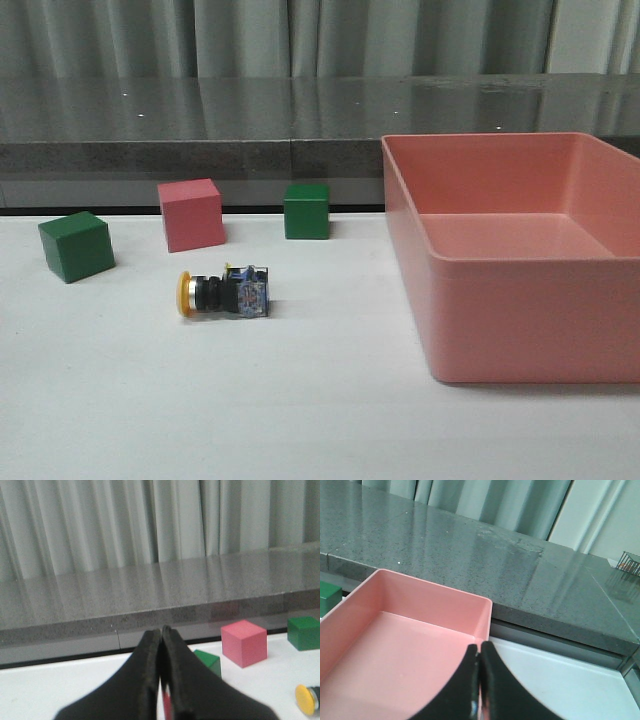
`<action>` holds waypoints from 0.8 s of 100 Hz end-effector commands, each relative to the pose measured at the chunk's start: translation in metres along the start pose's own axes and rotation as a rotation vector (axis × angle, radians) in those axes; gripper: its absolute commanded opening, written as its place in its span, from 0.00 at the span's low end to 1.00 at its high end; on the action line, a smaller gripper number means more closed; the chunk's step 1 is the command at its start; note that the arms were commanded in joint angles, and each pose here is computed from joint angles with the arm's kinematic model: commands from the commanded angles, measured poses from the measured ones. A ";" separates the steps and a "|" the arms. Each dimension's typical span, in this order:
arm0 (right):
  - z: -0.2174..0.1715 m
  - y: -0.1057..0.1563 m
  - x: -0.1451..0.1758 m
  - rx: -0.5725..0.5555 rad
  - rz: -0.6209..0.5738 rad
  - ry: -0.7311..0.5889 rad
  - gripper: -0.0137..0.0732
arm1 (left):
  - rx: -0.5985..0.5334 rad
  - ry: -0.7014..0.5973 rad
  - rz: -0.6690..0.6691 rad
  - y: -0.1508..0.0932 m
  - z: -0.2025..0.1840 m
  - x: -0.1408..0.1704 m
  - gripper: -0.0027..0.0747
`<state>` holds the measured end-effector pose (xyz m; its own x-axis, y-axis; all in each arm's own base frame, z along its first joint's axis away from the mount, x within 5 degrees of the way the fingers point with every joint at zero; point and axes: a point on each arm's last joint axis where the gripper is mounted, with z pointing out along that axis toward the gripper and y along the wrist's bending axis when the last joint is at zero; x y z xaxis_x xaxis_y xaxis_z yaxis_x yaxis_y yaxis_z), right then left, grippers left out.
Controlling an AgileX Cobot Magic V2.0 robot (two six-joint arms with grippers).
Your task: Place and stand button with both arms
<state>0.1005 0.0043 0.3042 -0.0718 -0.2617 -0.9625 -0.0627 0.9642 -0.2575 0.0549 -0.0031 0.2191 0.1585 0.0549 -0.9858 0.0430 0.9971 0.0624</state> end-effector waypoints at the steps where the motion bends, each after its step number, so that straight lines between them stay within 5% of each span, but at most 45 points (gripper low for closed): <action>1: -0.002 -0.004 -0.014 0.027 0.003 -0.096 0.03 | 0.001 -0.146 -0.036 0.000 -0.003 -0.009 0.01; 14: -0.002 -0.004 -0.014 0.027 0.003 -0.096 0.03 | -0.011 -0.132 -0.233 0.003 -0.004 -0.027 0.01; 56: -0.002 -0.004 -0.014 0.027 0.003 -0.096 0.03 | 0.016 0.307 -0.195 0.006 0.054 -0.123 0.01; 80: -0.002 -0.004 -0.014 0.027 0.003 -0.096 0.03 | 0.047 0.464 -0.055 0.006 0.119 -0.133 0.01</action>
<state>0.1005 0.0043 0.3042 -0.0718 -0.2610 -0.9627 -0.0627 0.9644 -0.2568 0.1283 -0.0093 0.3521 -0.3418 -0.0196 -0.9396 0.0688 0.9966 -0.0458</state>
